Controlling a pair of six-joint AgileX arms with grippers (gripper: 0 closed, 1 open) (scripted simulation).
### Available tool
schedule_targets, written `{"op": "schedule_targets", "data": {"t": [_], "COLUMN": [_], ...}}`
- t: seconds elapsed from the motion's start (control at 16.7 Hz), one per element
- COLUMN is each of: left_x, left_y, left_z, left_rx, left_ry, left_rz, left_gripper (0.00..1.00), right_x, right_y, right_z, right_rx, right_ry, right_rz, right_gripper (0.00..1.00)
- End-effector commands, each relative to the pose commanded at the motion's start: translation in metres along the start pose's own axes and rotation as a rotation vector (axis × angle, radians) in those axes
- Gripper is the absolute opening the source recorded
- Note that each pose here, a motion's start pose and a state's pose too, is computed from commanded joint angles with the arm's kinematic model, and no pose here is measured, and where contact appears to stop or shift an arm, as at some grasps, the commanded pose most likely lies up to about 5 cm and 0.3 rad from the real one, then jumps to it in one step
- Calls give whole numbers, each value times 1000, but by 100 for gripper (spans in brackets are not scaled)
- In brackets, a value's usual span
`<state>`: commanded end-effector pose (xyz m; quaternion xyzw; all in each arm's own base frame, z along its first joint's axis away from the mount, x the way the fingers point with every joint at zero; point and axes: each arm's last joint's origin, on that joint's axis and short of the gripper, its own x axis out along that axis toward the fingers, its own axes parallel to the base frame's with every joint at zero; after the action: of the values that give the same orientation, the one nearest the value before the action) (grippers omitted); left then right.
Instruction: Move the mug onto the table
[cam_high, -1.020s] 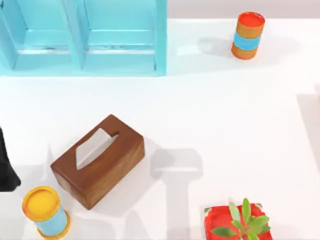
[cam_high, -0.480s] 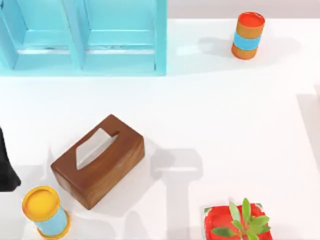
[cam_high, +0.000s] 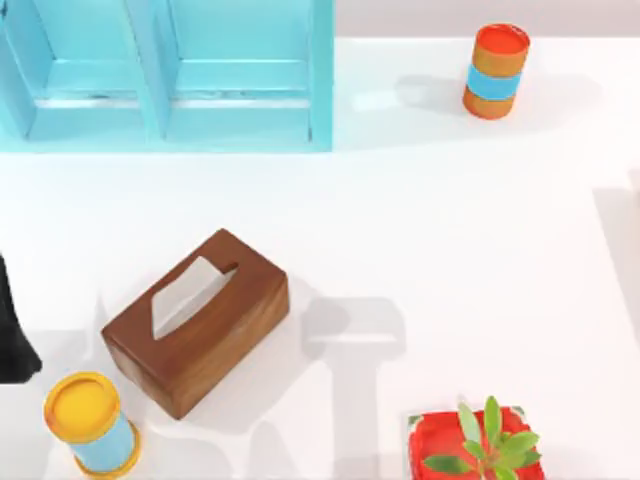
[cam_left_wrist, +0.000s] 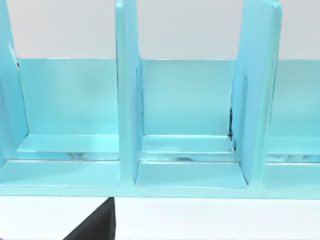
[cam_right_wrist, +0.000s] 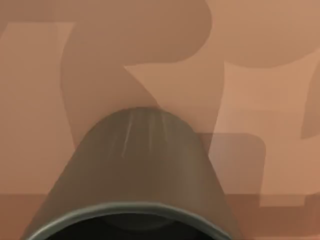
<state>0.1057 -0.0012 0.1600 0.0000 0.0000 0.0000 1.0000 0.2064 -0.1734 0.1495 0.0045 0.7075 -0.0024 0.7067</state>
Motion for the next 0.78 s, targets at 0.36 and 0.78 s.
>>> {"op": "schedule_targets", "data": {"t": [0.36, 0.78], "left_x": [0, 0], "left_y": [0, 0], "left_z": [0, 0], "left_rx": [0, 0], "left_ry": [0, 0], "left_rz": [0, 0], "left_gripper": [100, 100], "right_x": [0, -1], "right_y": [0, 1], "right_z": [0, 0], "right_rx": [0, 1], "right_ry": [0, -2], "right_rz": [0, -1], "right_gripper": [0, 0]}}
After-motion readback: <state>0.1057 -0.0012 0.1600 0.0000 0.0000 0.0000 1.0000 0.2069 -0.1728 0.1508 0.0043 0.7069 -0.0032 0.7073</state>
